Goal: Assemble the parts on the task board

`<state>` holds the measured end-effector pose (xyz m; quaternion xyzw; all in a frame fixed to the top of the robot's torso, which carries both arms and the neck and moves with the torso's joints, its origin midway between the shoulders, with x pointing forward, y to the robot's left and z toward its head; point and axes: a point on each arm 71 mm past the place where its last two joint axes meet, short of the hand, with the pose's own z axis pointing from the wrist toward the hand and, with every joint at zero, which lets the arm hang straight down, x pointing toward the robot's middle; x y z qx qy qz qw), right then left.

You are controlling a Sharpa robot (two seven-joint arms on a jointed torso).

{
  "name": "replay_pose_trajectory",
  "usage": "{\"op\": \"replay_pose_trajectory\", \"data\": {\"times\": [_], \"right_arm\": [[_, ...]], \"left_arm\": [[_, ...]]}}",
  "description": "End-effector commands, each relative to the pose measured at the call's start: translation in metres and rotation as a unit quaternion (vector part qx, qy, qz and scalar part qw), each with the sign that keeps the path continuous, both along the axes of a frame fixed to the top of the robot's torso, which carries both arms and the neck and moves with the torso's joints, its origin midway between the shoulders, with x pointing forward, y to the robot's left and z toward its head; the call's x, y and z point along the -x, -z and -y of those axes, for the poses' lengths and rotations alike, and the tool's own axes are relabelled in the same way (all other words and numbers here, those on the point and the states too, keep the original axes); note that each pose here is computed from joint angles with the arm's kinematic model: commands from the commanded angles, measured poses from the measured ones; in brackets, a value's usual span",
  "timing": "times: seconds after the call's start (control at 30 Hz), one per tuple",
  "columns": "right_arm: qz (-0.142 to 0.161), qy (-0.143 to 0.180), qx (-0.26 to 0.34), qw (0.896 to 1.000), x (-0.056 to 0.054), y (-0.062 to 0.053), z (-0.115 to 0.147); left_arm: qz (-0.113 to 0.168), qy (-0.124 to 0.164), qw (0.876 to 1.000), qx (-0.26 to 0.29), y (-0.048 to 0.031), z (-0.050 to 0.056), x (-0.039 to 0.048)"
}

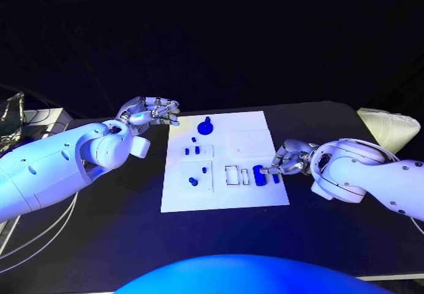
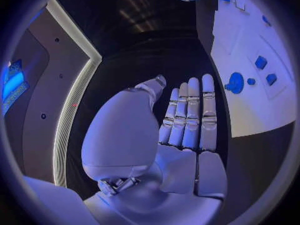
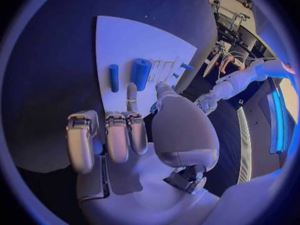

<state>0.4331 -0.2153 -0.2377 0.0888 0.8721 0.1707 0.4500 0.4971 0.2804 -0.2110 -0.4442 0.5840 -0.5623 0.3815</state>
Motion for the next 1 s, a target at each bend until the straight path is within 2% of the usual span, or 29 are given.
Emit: {"op": "replay_pose_trajectory", "data": {"times": [0.03,0.53,1.0], "right_arm": [[-0.001,-0.002,0.018,1.0,0.0,0.004,-0.002],[0.015,-0.031,0.053,0.998,-0.004,0.015,-0.015],[-0.001,-0.055,0.078,0.995,-0.003,0.03,-0.024]], "left_arm": [[0.004,0.009,1.0,0.01,-0.001,0.003,0.0008],[0.002,0.009,1.0,0.011,-0.0012,0.002,0.0013],[0.0,0.009,1.0,0.01,-0.0014,-0.001,0.0021]]}}
